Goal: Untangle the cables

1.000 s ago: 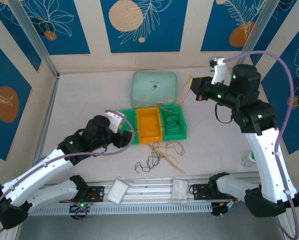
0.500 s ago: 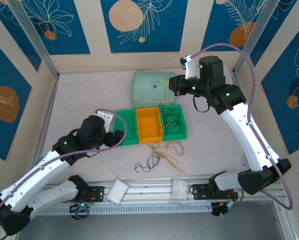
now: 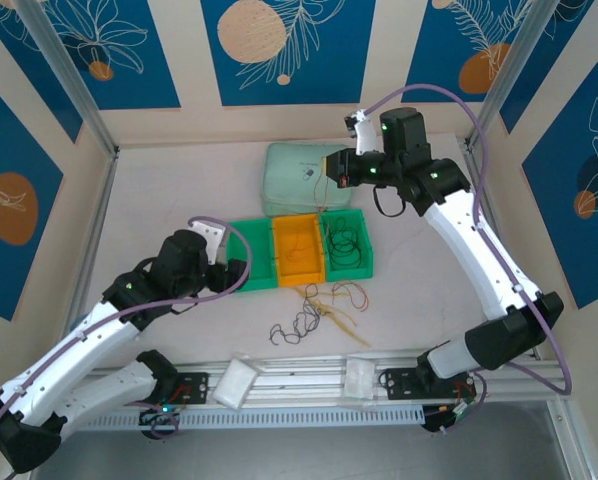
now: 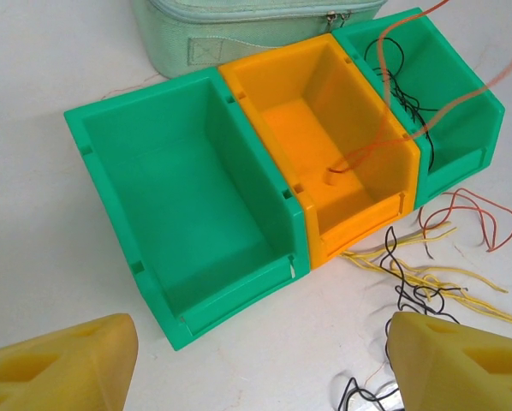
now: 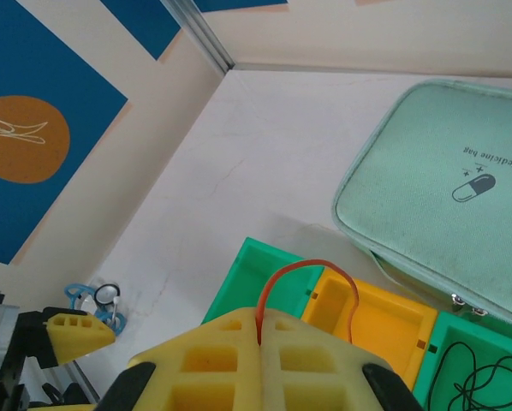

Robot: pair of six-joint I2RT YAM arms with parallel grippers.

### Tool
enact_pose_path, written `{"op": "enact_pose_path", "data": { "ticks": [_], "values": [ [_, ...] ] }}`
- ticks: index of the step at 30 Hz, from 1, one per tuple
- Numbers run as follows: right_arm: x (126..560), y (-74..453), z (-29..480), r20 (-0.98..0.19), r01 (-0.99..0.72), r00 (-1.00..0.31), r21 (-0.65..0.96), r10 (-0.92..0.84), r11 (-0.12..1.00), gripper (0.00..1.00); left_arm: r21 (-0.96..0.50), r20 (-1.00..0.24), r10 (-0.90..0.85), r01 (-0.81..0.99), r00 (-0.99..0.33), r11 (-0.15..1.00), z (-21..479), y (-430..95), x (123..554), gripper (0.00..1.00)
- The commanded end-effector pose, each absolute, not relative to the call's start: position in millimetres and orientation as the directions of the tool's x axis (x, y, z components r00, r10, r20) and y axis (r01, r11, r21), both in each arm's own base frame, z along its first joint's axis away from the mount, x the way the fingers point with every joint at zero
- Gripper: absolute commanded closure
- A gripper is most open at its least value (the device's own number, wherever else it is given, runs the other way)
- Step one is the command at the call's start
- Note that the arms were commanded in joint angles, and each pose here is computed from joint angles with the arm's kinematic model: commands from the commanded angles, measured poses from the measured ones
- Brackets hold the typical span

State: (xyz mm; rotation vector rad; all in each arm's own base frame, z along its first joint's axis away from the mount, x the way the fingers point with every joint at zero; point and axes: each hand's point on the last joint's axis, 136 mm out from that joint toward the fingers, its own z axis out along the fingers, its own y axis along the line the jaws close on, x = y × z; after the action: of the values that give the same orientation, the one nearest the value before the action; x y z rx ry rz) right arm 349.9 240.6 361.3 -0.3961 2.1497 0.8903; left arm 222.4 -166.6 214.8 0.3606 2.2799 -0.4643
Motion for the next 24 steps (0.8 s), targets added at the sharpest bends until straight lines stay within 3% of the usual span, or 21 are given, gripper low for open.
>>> {"op": "enact_pose_path", "data": {
  "ticks": [1, 12, 24],
  "values": [
    [356, 251, 367, -0.775, -0.565, -0.632, 0.447, -0.015, 0.693, 0.98, -0.237, -0.741, 0.097, 0.393, -0.665, 0.889, 217, -167, 224, 0.23],
    [362, 276, 290, -0.702, -0.548, -0.695, 0.381, -0.152, 0.745, 0.98, -0.239, -0.735, 0.101, 0.395, -0.671, 0.887, 212, -168, 225, 0.23],
    [353, 299, 198, -0.448, -0.492, -0.848, 0.463, -0.285, 0.738, 0.97, -0.271, -0.722, 0.106, 0.421, -0.684, 0.866, 209, -180, 230, 0.23]
  ]
}}
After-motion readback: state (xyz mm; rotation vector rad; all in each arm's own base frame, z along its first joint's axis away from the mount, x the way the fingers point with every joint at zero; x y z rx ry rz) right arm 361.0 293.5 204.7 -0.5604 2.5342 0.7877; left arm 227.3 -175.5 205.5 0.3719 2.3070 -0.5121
